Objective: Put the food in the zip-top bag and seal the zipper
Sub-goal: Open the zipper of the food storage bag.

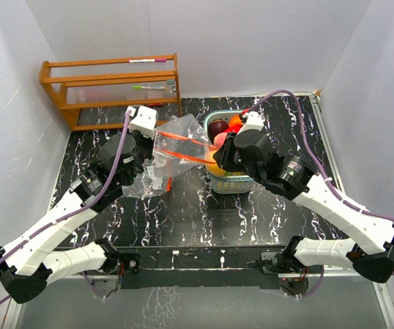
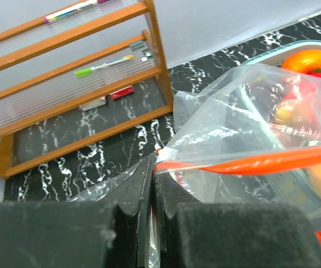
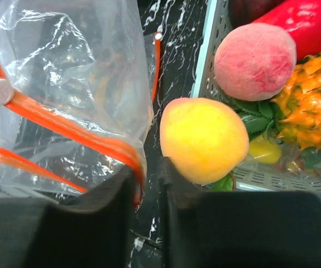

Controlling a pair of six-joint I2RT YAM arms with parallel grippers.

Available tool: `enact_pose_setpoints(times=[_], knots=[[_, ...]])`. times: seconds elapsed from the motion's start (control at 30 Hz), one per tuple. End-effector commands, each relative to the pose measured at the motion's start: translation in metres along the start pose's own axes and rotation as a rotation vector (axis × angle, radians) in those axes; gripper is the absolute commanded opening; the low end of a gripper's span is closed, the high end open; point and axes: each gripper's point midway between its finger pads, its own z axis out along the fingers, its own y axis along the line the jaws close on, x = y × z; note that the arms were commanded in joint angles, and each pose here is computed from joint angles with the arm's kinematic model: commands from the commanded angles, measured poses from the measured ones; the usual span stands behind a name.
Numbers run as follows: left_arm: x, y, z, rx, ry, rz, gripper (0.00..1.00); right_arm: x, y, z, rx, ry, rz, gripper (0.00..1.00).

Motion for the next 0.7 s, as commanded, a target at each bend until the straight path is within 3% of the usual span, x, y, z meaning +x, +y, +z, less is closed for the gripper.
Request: enact_pose_setpoints(times=[0.0, 0.07, 0.2, 0.23, 0.4, 0.67], knots=[[-0.028, 0.047, -0.015, -0.184, -0.059, -0.012, 0.0, -0.012, 0.006, -0.007, -0.073, -0.042, -0.091, 0.35], [-0.028, 0.047, -0.014, -0.182, -0.052, -0.006, 0.0, -0.017, 0.02, -0.008, -0.133, -0.043, -0.121, 0.57], [-0.02, 0.051, -0.015, -0.209, -0.033, 0.028, 0.0, -0.023, 0.016, -0.013, -0.107, -0.048, -0.15, 0.94], [-0.017, 0.053, -0.015, -0.221, -0.027, 0.041, 0.0, -0.023, 0.014, -0.015, -0.1, -0.052, -0.151, 0.98], [0.01, 0.055, -0.011, -0.256, 0.038, 0.095, 0.0, -0.007, -0.014, -0.01, 0.012, -0.014, -0.151, 0.98], [0.051, 0.03, -0.001, -0.177, 0.116, 0.056, 0.0, 0.015, -0.027, 0.022, 0.12, 0.048, -0.142, 0.98]])
